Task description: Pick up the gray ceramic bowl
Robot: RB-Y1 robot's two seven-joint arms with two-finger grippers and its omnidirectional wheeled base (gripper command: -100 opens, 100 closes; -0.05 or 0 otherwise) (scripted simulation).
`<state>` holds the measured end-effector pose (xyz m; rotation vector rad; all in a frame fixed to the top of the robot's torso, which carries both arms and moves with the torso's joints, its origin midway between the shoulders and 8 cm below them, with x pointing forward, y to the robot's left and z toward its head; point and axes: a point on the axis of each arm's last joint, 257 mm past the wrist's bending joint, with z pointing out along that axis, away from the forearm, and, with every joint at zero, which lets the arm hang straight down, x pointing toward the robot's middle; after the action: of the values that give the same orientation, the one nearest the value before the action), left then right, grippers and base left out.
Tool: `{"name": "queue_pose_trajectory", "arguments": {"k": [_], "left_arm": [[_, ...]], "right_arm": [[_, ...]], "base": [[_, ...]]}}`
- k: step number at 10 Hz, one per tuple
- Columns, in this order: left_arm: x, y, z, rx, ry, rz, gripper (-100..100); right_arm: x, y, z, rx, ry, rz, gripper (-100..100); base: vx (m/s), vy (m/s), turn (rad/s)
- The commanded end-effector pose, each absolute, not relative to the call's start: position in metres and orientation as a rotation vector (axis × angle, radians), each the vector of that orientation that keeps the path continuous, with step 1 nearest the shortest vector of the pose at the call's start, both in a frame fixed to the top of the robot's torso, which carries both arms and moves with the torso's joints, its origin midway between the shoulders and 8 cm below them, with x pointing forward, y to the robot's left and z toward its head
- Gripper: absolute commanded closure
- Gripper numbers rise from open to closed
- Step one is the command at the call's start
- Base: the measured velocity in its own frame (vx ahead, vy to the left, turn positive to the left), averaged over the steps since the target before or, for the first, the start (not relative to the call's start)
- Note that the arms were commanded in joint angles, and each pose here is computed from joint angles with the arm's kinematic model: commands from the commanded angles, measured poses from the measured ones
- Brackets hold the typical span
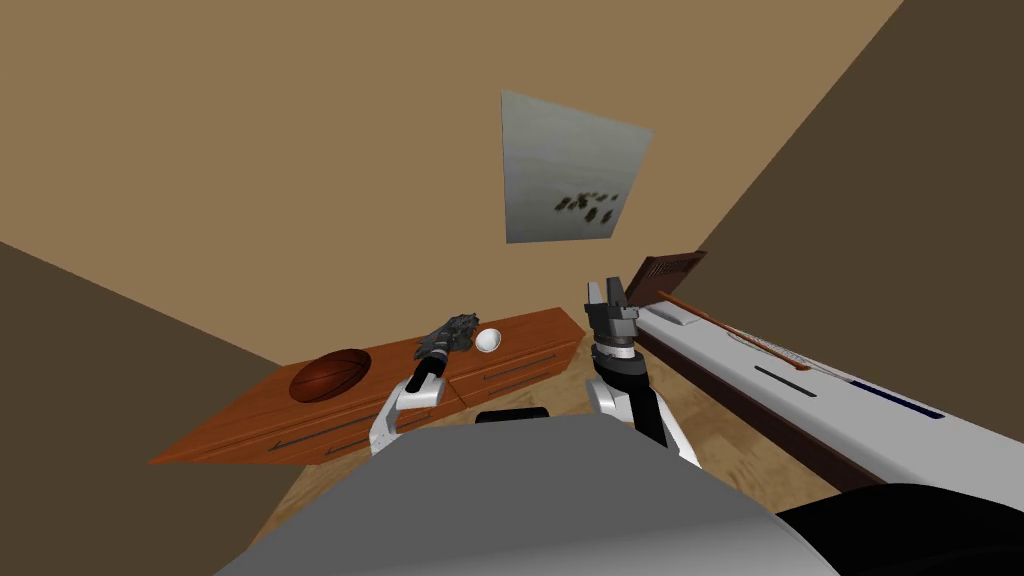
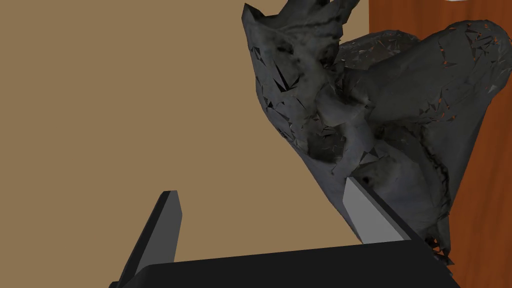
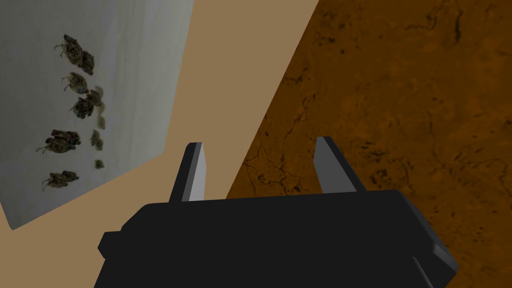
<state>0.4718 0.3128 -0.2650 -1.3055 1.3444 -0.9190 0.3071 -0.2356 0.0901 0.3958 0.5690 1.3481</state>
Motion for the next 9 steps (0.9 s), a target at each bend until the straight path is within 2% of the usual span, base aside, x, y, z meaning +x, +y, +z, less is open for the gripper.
{"name": "queue_pose_trajectory", "arguments": {"k": [1,9], "left_arm": [[0.473,0.315,-0.288,-1.358,1.388,-0.88,-100],[0.473,0.314,-0.365,-1.529,1.542,-0.736,-100]], "right_arm": [[0.307,-0.236,0.09,0.396,0.569,1.348,0],[0.307,-0.236,0.09,0.396,0.569,1.348,0]], "base": [[-0.009,-0.004,-0.07],[-0.006,-0.005,-0.077]]}}
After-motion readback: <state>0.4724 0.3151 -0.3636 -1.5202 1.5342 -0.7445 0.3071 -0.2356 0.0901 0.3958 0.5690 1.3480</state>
